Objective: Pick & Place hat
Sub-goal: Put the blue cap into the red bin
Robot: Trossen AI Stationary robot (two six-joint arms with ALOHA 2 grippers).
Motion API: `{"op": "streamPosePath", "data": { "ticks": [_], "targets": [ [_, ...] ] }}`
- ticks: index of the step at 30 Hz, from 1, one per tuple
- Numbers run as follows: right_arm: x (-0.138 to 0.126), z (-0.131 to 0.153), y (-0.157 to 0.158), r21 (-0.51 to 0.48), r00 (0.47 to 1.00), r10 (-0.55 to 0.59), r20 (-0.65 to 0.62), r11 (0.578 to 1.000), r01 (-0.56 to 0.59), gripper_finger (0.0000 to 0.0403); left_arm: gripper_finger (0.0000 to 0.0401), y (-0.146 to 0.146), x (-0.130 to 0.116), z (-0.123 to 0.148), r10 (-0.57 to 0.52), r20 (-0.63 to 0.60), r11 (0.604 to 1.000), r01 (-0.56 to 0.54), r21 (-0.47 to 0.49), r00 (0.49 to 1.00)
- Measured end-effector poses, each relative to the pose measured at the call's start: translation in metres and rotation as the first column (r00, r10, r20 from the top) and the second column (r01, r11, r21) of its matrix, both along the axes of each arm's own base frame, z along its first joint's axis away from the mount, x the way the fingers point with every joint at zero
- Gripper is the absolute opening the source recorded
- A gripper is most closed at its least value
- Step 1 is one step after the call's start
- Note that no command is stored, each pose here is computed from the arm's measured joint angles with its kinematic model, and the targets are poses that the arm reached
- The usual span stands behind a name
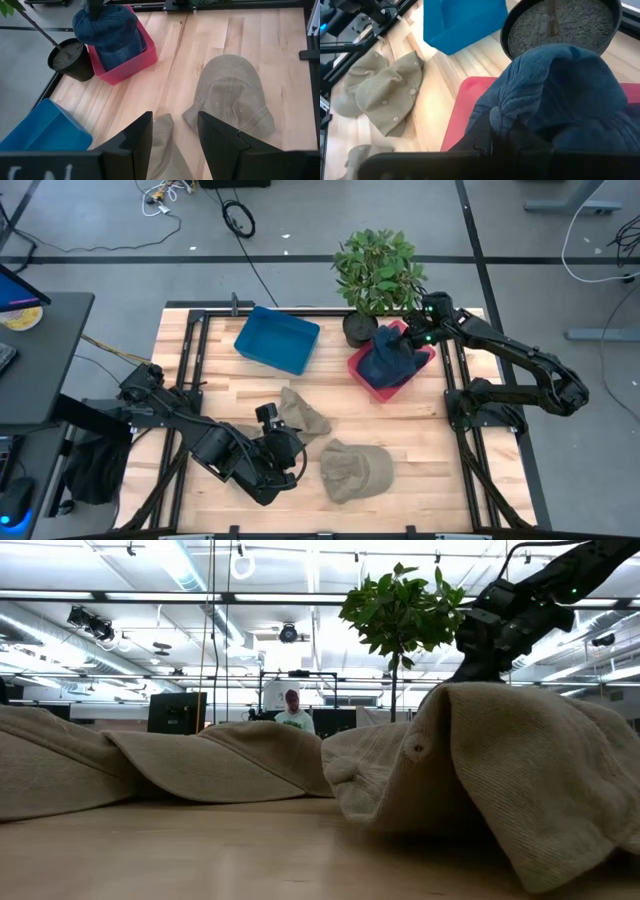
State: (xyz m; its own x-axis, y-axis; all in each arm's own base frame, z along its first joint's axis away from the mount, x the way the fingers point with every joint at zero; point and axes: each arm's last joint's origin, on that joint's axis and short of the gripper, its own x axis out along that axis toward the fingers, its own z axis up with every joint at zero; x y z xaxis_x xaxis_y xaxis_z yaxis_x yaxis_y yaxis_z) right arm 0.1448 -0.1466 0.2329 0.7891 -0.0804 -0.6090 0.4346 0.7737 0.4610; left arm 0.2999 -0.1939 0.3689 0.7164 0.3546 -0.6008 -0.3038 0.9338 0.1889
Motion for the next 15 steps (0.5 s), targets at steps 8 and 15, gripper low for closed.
{"op": "streamPosePath", "data": {
  "ticks": [8, 15],
  "targets": [
    [-0.0039, -0.0049, 0.0014, 0.036, 0.993, -0.083, -0.088, 0.996, 0.086, 0.0044, 0.0160, 0.0000, 0.0000, 0.0000, 0.001, 0.001, 1.000, -0.001, -0.002, 1.000],
    [-0.0063, -0.0077, 0.0036, 0.116, 0.982, -0.138, -0.126, 0.981, 0.153, 0.0048, 0.0160, 0.0000, 0.0000, 0.0000, 0.001, 0.000, 1.000, -0.001, -0.001, 1.000]
  ]
}}
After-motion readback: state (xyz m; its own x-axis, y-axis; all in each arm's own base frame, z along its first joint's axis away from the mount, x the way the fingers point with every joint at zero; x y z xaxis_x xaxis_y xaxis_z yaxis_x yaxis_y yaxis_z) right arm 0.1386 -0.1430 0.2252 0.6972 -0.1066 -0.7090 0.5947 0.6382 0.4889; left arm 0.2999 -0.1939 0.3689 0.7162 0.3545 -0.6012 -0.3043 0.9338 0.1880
